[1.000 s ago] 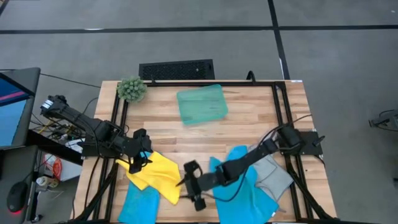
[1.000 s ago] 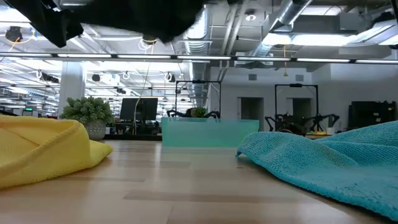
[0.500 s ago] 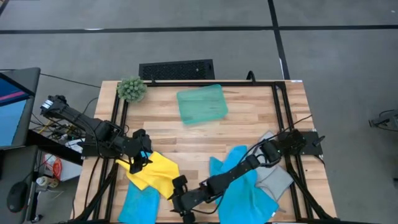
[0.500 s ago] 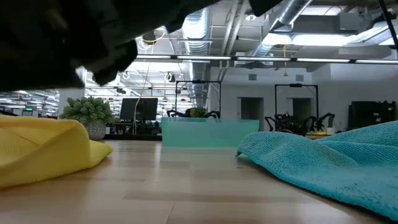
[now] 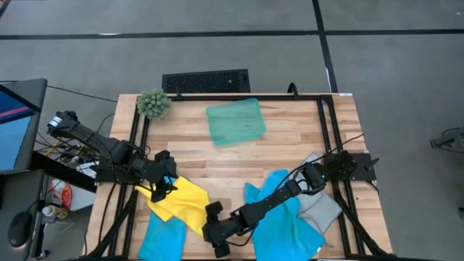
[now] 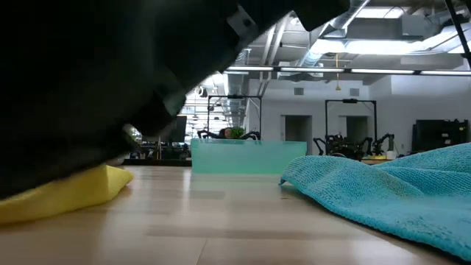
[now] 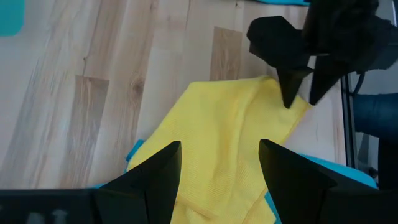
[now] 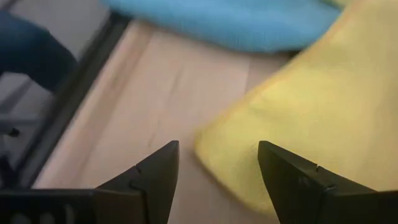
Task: Fold microfiber towels
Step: Fold the yellow microfiber towel
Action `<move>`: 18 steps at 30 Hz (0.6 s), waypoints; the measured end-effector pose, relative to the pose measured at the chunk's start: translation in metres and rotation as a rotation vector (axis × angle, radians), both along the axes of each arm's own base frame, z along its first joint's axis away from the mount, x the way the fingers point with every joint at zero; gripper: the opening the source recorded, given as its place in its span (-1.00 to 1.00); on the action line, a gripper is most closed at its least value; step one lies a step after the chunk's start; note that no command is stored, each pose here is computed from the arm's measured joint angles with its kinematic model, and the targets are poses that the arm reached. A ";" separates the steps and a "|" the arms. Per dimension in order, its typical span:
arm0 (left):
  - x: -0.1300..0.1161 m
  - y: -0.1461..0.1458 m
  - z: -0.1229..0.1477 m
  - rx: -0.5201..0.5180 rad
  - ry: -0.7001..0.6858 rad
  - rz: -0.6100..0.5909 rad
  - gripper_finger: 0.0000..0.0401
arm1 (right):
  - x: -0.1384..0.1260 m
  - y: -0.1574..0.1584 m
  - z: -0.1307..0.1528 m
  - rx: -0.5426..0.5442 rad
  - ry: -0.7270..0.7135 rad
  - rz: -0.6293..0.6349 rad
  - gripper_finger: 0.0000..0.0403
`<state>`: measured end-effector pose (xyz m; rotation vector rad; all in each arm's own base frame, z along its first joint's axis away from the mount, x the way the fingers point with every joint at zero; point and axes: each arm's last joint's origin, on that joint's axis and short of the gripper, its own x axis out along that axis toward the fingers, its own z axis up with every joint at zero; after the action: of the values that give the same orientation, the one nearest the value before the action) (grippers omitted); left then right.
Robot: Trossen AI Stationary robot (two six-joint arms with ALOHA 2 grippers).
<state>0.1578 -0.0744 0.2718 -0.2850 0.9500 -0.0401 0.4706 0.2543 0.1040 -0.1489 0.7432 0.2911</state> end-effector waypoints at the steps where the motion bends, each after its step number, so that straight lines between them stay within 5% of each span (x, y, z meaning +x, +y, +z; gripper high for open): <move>1: 0.000 0.000 0.000 0.000 0.000 0.000 0.04 | -0.001 0.000 -0.001 -0.006 0.007 0.002 0.21; 8: 0.000 0.001 0.000 0.016 -0.008 0.014 0.04 | 0.000 -0.004 -0.001 -0.030 0.017 -0.012 0.10; 18: 0.002 0.000 0.000 0.005 -0.015 0.029 0.04 | -0.005 -0.002 0.001 -0.032 0.061 0.013 -0.93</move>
<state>0.1595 -0.0744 0.2720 -0.2939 0.9313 -0.0134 0.4659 0.2520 0.1052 -0.1765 0.8075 0.2974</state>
